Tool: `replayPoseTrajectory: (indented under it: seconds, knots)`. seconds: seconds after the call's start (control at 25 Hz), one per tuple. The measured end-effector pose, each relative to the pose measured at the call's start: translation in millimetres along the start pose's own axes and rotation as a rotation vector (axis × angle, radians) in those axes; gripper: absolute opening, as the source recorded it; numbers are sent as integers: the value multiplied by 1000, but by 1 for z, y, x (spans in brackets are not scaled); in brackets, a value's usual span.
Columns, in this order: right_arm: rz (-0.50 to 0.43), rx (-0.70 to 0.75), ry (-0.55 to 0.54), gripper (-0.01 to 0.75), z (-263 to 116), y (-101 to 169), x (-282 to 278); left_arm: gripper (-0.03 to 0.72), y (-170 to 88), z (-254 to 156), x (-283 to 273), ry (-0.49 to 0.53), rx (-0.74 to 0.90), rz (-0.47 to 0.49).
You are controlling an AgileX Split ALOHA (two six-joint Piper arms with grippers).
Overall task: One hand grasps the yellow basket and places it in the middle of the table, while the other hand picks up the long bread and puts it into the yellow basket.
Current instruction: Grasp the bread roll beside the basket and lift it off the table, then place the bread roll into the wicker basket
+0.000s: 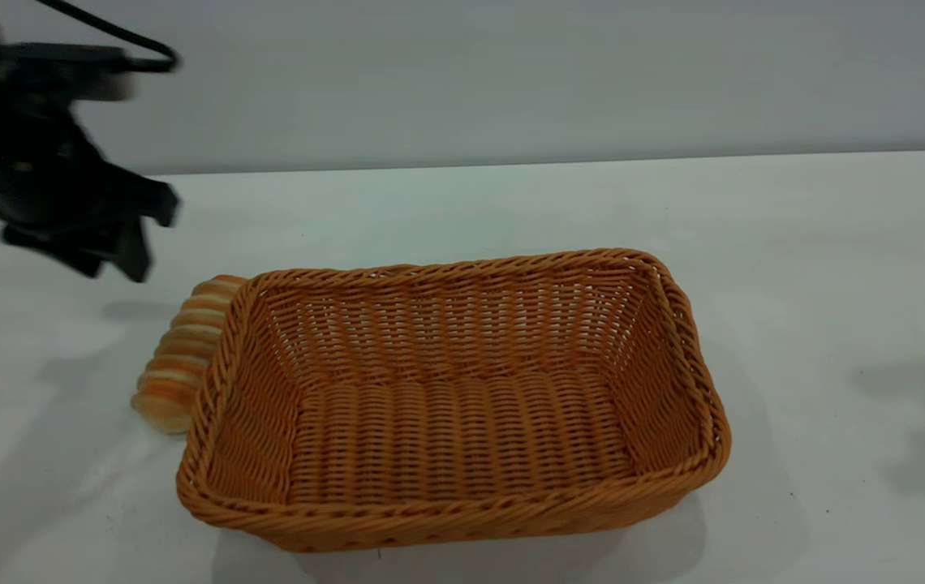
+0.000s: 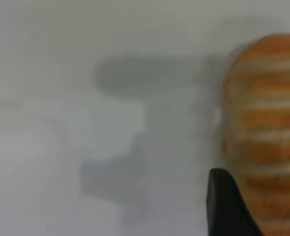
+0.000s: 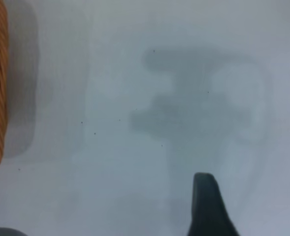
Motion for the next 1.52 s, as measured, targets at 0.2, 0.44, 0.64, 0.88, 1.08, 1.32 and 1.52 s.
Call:
replayPoseTrajectory:
  seconds: [0.2, 0.44, 0.64, 0.88, 1.08, 1.32, 1.52]
  knots:
    - [2, 1, 0, 498, 0, 0, 0, 381, -9, 10, 35, 21, 44, -7]
    - [14, 1, -3, 498, 1, 3, 0, 381, -13, 6, 70, 57, 30, -15]
    - [25, -1, -5, 498, 1, 4, 0, 324, -19, 3, 77, 66, 43, -19]
    - [26, -6, -6, 498, 1, 5, 0, 35, -16, 6, 73, 90, 70, -4]
    - [27, -6, -6, 498, 1, 5, 0, 28, -3, 24, 49, 121, 84, 74]
    - [27, -6, -6, 498, 1, 5, 0, 28, 11, 79, -17, -33, 66, 160]
    - [28, -6, -6, 498, 1, 5, 0, 27, -35, 72, -41, 7, 220, 44]
Point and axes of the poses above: a point on each arm's last joint axis where the gripper is mounted, x pointing out along that axis toward the gripper, y along the wrist's bending axis when the last joint is at zero, z = x × y, the point moved 9 cm from there along x, pointing out along that axis toward the gripper, and after that the axes turned 3 degrees about -x, right-handed, at the moved point
